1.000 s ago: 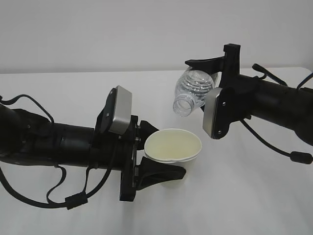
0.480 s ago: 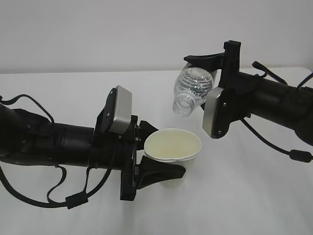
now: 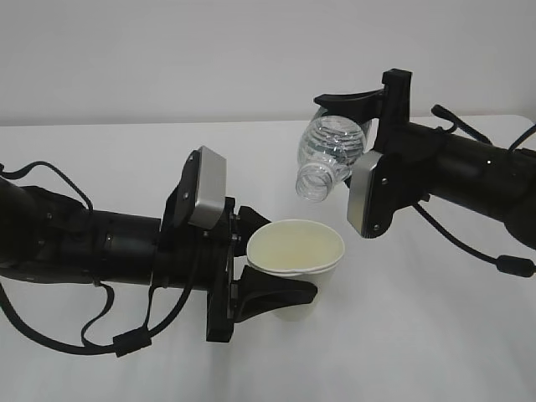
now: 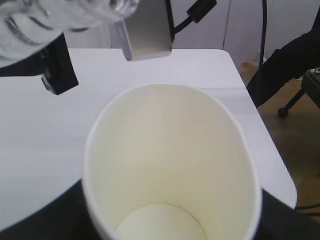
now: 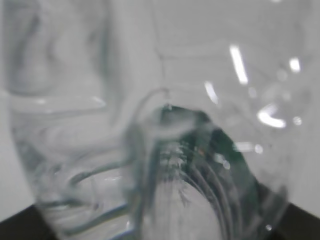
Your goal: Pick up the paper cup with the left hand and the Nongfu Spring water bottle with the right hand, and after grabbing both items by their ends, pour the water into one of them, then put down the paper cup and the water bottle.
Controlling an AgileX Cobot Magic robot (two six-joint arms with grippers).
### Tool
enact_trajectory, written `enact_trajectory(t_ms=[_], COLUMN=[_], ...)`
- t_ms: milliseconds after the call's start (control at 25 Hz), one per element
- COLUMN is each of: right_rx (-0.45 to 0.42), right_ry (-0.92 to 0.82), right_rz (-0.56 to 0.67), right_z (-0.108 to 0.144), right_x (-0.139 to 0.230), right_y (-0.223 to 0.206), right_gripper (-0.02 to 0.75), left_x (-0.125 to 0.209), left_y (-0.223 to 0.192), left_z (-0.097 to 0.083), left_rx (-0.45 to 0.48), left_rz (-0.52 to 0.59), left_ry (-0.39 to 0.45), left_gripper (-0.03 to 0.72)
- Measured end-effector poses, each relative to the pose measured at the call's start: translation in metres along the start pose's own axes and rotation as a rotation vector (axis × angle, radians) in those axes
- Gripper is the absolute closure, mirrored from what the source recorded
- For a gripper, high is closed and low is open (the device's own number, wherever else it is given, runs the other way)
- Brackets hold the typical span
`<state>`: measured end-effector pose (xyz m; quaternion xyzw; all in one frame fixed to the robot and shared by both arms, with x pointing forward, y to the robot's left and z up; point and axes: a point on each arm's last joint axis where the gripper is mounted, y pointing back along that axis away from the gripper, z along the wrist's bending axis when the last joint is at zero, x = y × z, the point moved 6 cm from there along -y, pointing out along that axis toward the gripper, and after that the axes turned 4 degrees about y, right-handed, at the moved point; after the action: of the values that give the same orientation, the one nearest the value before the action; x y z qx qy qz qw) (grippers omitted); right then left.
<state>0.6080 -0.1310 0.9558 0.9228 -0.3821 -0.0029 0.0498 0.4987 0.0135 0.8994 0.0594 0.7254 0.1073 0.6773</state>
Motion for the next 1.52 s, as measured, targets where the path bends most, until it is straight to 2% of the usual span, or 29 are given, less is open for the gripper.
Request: enact_trajectory(t_ms=[1520], right_rx=[0.000], right_ry=[0.079], right_rz=[0.004], right_z=[0.0004], right_x=[0.0006], right_y=[-0.0001], right_gripper=[0.254], left_x=[-0.0031], left_y=[-0.0006], left_z=[0.0015], left_rx=[-0.007], left_rz=[-0.037], left_ry=[0.022], left_gripper=[0.253])
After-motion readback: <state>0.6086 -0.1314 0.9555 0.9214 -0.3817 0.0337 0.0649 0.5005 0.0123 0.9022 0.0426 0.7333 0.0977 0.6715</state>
